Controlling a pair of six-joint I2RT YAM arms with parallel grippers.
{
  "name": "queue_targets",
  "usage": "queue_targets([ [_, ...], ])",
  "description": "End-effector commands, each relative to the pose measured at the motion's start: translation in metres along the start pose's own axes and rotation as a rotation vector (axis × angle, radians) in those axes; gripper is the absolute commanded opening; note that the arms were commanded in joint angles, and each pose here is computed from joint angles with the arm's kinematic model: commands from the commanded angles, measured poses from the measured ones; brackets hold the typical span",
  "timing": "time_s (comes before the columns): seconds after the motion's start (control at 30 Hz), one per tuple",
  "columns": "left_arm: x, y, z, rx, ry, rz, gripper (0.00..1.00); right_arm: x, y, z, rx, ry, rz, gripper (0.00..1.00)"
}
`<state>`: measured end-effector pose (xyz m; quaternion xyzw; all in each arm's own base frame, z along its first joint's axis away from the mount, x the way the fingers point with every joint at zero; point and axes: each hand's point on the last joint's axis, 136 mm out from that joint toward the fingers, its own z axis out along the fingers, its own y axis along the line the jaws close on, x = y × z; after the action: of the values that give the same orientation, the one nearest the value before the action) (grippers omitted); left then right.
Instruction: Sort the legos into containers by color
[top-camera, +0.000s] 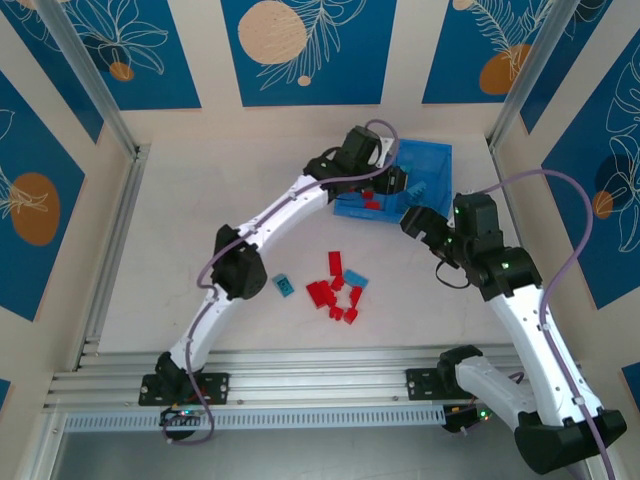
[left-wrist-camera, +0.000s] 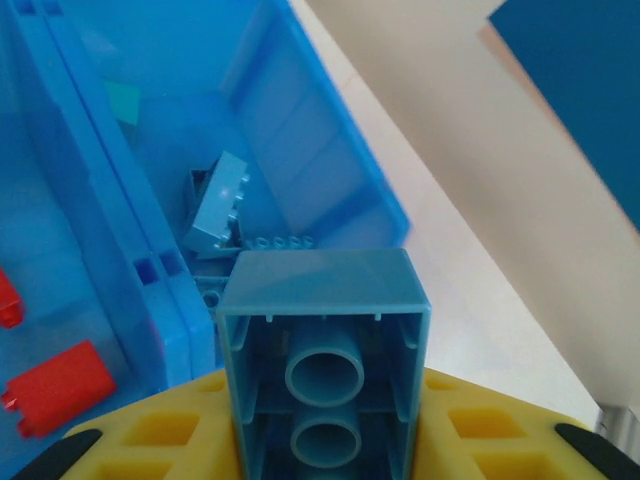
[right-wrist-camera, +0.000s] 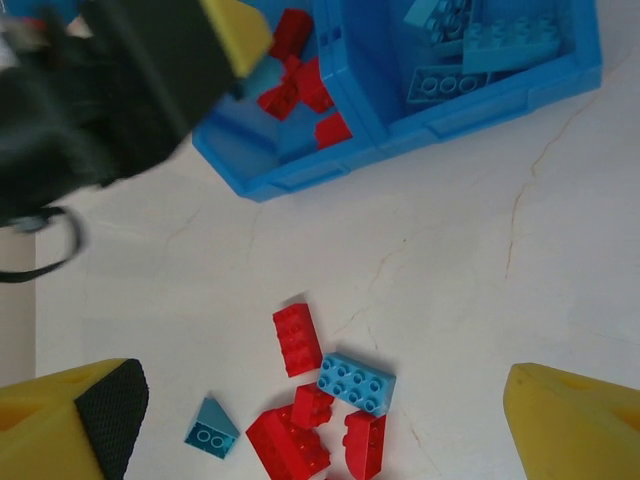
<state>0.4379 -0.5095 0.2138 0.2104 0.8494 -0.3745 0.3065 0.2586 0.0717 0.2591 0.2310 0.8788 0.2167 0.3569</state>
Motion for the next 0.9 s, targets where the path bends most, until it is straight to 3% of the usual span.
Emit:
queue_targets([
  [0.0,-0.040,-0.020,0.009,0.026,-0.194,-0.011,0.37,-0.011,-0.004,-0.014,0.027,-0.058,0.038,0.93],
  [0.13,-0.056,-0.019,0.023,0.017,-0.309,-0.056,0.37,-0.012,-0.005,-0.022,0.025,-0.070,0.043,0.93],
  [0.3,-0.067,0.006,0.035,-0.050,-0.429,-0.164,0.47,-0.014,-0.006,-0.031,0.024,-0.090,0.044,0.93],
  [0.47,-0.080,0.006,0.029,-0.042,-0.481,-0.189,0.64,-0.012,-0.012,-0.037,0.032,-0.099,0.048,0.93],
  [0.63,-0.092,-0.013,-0.001,-0.053,-0.457,-0.082,0.71,-0.005,-0.018,-0.037,0.040,-0.087,0.065,0.93],
  [0.87,-0.101,-0.053,-0.078,-0.057,-0.360,0.176,0.79,0.008,-0.024,-0.021,0.040,-0.048,-0.025,0.93],
])
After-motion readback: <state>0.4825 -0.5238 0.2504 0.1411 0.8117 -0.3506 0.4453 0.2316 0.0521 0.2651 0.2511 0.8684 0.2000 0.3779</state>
